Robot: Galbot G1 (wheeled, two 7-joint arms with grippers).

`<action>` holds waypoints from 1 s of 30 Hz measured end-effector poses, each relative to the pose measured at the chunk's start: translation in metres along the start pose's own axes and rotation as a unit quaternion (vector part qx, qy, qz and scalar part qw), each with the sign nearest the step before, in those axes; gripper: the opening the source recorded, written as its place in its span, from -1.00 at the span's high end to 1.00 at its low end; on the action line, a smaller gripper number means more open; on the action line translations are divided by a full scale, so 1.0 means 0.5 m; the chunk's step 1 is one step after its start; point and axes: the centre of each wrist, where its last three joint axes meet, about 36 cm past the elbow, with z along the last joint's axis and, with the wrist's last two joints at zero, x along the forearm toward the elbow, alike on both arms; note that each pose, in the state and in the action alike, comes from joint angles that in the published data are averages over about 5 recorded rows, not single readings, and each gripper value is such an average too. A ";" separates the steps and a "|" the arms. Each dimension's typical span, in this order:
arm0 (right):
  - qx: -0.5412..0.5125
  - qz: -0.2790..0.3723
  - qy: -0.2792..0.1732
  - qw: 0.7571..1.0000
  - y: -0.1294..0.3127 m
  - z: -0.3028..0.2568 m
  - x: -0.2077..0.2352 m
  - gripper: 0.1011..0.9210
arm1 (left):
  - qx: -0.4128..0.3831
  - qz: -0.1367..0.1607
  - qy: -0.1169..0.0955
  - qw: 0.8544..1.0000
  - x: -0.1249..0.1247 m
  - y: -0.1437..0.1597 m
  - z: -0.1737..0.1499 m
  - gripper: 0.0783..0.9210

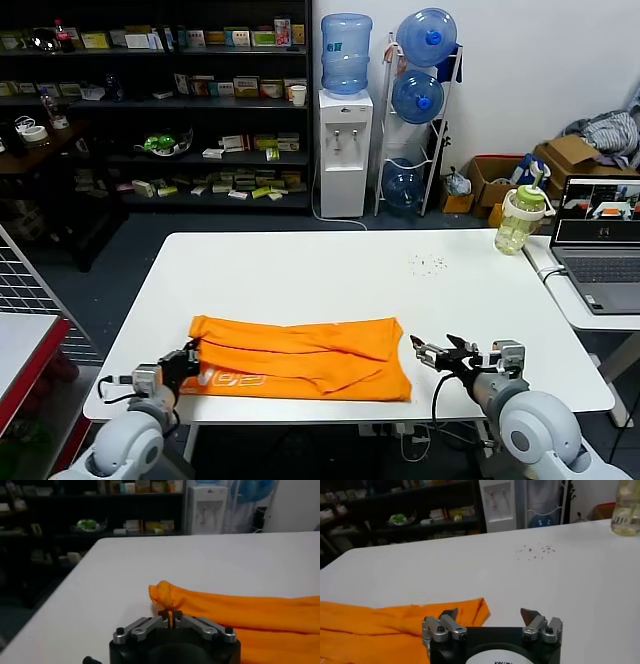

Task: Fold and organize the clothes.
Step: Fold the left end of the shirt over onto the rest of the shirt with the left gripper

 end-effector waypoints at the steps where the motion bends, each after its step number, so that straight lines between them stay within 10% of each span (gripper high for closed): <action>1: 0.000 -0.002 -0.001 1.000 0.002 -0.001 -0.003 -0.76 | -0.005 -0.008 0.001 1.000 -0.001 0.021 -0.004 0.91; 16: 0.004 -0.021 -0.008 1.000 0.023 -0.002 -0.029 -0.76 | -0.080 -0.110 0.004 0.991 -0.010 0.276 -0.055 0.91; 30: -0.005 -0.010 -0.001 1.000 0.033 0.011 -0.026 -0.76 | 0.015 -0.007 0.022 1.000 0.023 -0.003 -0.112 0.91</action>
